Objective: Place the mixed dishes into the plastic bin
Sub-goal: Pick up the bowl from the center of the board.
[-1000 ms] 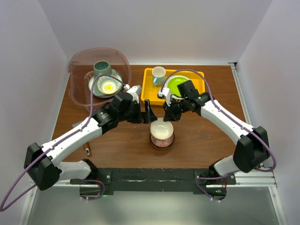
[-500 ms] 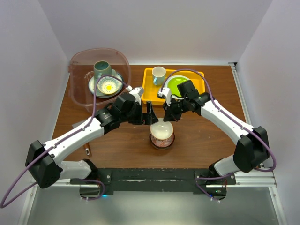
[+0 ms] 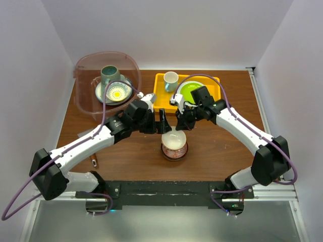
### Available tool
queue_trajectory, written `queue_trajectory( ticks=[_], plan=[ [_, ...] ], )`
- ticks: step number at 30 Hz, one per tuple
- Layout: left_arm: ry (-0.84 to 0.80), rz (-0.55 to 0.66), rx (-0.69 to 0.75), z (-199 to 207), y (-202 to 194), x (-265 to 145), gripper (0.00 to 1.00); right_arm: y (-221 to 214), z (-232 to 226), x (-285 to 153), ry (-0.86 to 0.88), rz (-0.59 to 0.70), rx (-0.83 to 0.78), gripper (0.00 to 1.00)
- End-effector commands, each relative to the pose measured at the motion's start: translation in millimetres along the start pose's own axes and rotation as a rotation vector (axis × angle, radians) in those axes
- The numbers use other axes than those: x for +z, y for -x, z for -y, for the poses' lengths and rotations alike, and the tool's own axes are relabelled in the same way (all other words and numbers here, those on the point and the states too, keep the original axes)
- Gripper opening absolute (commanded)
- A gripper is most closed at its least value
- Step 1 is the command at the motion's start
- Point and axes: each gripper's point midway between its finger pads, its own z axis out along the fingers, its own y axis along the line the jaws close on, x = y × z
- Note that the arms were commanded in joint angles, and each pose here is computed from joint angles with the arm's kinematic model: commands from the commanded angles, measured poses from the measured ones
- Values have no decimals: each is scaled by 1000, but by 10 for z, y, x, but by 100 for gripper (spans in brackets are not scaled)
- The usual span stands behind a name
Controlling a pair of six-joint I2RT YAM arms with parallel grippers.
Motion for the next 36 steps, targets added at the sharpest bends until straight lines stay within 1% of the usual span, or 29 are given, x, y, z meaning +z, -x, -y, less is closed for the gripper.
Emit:
queue_trajectory(
  ticks=[1,13,17,19,22,23,24,26,27,28,29,30,31,32,34,35,36],
  plan=[
    [-30,57,-1,181,201,-24,100,325,-48,-110,14,104,-36,0],
    [-19,41,-7,213,183,47,100,348,-44,-103,16,108,-29,0],
    [-33,12,11,258,117,86,100,360,-35,-105,10,111,-25,0],
    [-9,-15,18,217,65,109,100,360,-36,-105,11,111,-21,0],
    [46,-56,37,129,-11,145,93,399,-23,-126,4,119,-26,0],
    [61,-61,43,107,-23,151,87,401,-21,-131,4,120,-25,0],
    [87,-83,49,51,-70,170,84,405,-23,-128,3,120,-25,0],
    [117,-87,66,26,-73,177,76,411,-28,-135,4,122,-26,0],
    [144,-116,75,-31,-137,193,69,411,-29,-136,4,123,-27,0],
    [147,-124,80,-12,-133,186,67,410,-25,-139,3,123,-24,0],
    [185,-114,96,-62,-129,203,61,412,-24,-143,1,124,-25,0],
    [210,-137,106,-104,-177,210,59,418,-23,-146,0,125,-26,0],
    [218,-131,116,-97,-147,209,55,415,-24,-147,-1,125,-25,0],
    [226,-139,127,-93,-172,211,42,414,-19,-150,-2,125,-24,0],
    [245,-146,138,-104,-177,214,28,419,-15,-158,-5,129,-25,0],
    [258,-154,146,-124,-193,204,12,424,-10,-164,-7,131,-26,0],
    [260,-152,150,-116,-181,198,6,421,-12,-164,-6,130,-25,0]
  ],
)
